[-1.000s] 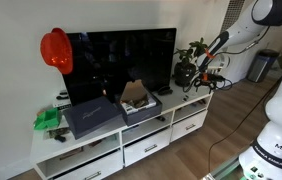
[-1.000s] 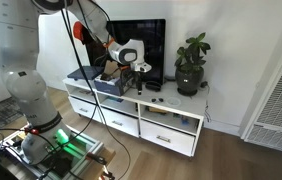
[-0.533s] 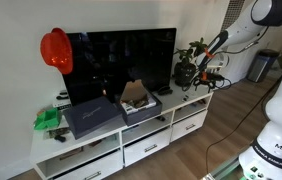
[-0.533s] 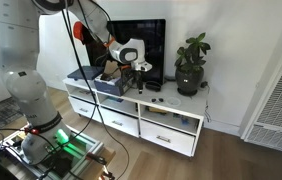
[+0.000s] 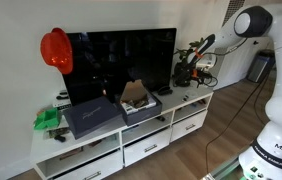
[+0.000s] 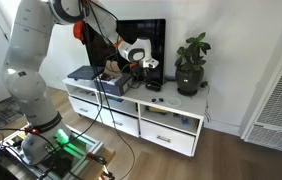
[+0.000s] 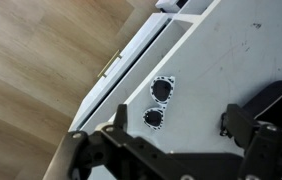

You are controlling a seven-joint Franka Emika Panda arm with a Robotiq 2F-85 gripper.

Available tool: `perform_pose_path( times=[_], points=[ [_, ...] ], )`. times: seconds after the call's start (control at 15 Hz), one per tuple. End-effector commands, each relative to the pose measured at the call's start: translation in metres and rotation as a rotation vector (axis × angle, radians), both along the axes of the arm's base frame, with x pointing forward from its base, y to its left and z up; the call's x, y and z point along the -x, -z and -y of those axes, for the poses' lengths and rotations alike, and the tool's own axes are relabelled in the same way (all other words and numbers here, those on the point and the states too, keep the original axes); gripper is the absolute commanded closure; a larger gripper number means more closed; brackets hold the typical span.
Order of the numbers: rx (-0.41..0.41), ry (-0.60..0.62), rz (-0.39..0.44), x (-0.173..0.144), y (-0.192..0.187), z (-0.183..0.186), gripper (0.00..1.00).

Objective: Put the pair of glasses in the pouch

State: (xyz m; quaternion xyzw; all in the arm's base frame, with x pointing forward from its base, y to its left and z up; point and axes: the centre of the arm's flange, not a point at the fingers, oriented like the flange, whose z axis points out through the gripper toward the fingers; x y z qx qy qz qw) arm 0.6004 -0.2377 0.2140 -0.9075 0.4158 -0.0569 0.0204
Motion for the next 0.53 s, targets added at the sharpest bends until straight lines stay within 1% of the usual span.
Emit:
perform_pose_path(
  times=[0.0, 0.2, 0.33, 0.47],
  points=[
    [-0.014, -0.002, -0.003, -0.05, 0.035, 0.018, 0.0],
    [-0.012, -0.009, -0.031, -0.068, 0.067, 0.03, 0.0],
    [-0.029, -0.045, -0.06, -0.071, 0.087, 0.036, 0.0],
    [-0.017, -0.043, -0.074, -0.077, 0.107, 0.043, 0.0]
  ],
)
